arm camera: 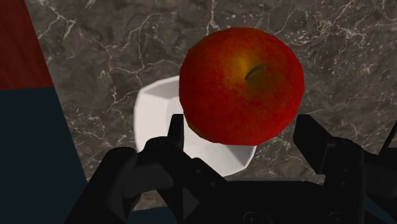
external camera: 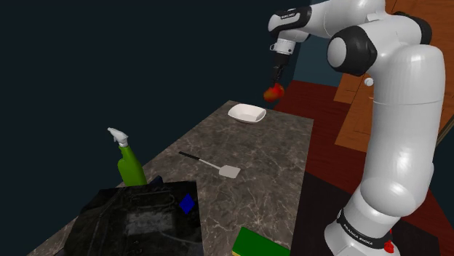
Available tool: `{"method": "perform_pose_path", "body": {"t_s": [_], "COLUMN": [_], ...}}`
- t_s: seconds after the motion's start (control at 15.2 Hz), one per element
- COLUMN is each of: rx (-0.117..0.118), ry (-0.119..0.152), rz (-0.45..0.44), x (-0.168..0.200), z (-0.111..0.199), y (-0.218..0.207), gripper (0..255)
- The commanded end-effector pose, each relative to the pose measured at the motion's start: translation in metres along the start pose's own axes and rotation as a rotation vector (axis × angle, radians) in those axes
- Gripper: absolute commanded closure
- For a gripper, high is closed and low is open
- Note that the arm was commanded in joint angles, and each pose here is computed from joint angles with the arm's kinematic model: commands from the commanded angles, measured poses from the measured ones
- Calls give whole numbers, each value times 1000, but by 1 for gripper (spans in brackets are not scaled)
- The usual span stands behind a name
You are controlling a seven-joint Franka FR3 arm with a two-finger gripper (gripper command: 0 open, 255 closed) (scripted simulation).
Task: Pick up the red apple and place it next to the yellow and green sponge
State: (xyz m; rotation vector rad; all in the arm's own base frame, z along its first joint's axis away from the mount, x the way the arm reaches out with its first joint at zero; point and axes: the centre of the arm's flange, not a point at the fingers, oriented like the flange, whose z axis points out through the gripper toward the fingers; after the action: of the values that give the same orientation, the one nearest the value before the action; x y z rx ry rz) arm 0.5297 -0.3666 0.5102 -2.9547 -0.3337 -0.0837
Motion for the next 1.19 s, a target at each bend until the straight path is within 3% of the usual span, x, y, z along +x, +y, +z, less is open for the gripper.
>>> {"method": "perform_pose_path", "body": {"t_s": [0.0,0.33,1.12], "rx": [0,0,0], "ry": [0,0,0], "rz": [0,0,0], "x": [2,4,-33], "z": [-10,-33,-12], "y": [-1,-5,-158], "gripper": [255,255,255]}}
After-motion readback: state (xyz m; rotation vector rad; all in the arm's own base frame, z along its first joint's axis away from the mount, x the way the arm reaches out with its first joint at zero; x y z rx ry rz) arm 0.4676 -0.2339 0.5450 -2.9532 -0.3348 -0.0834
